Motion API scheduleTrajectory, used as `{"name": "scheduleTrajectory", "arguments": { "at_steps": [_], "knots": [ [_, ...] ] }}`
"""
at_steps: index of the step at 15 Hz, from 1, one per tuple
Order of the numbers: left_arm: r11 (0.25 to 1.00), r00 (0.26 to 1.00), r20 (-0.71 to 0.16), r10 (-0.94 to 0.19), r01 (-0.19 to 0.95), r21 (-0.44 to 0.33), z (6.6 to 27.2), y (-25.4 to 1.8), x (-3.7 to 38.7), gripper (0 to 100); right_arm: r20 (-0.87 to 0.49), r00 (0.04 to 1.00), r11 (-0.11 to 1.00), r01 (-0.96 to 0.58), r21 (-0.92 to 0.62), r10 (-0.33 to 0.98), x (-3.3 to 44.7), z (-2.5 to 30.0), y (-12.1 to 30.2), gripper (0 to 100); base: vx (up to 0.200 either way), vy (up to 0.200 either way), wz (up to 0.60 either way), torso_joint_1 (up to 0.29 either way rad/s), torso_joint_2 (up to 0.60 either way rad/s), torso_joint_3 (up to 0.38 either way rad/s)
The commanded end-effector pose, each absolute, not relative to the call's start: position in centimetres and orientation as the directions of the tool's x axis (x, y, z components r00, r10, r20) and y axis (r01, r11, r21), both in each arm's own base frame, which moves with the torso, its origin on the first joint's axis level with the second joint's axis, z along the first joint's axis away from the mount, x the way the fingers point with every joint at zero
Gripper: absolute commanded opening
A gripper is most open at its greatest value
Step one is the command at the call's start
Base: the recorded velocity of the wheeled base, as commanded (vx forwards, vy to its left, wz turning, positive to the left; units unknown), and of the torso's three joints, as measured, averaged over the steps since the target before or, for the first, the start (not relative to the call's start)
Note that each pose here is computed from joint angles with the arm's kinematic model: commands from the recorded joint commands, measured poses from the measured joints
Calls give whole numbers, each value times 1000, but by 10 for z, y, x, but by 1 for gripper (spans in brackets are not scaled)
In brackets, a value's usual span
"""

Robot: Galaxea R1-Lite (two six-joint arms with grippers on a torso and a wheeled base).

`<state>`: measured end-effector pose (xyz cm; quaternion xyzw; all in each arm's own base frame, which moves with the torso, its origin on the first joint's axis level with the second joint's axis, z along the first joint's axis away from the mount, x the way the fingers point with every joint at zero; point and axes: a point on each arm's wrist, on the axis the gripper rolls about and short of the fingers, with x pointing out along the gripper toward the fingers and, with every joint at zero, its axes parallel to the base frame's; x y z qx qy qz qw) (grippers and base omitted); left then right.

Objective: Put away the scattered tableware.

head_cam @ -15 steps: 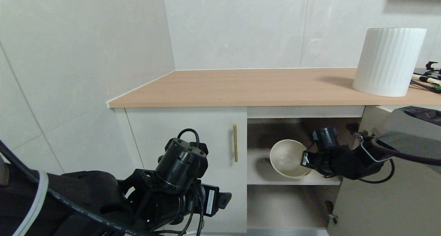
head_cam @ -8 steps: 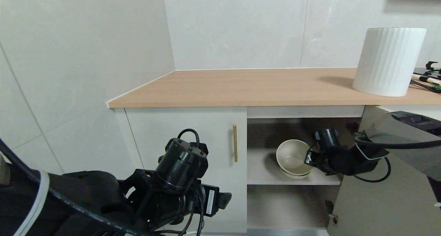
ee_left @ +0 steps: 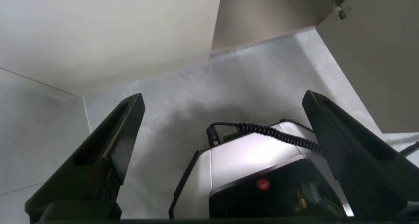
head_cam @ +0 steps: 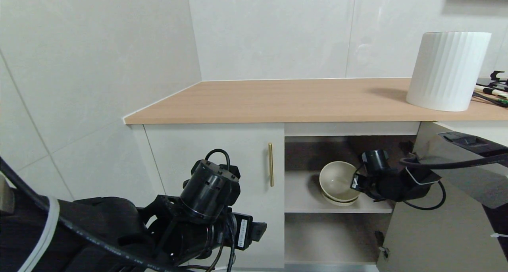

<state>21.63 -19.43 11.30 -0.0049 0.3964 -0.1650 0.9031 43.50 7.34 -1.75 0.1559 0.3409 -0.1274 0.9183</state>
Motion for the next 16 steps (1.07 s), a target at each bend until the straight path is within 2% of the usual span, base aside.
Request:
{"name": "scheduleTrajectory", "arguments": {
  "at_steps": [1, 8, 9, 16],
  "knots": [
    [946, 630, -716, -301, 294, -139, 112, -195, 216, 100, -668, 732, 918, 344, 197, -130, 435, -20, 72, 0, 0, 0, 0, 0, 0, 0],
    [946, 632, -714, -301, 293, -139, 113, -194, 217, 100, -669, 731, 918, 345, 194, -133, 435, -20, 72, 0, 0, 0, 0, 0, 0, 0],
    [946, 632, -714, -301, 293, -139, 113, -194, 217, 100, -670, 730, 919, 344, 193, -133, 435, -21, 73, 100, 0, 0, 0, 0, 0, 0],
    [946, 633, -713, -301, 293, -140, 113, -194, 216, 100, -669, 732, 921, 339, 194, -129, 433, -18, 75, 100, 0, 0, 0, 0, 0, 0]
  ]
}}
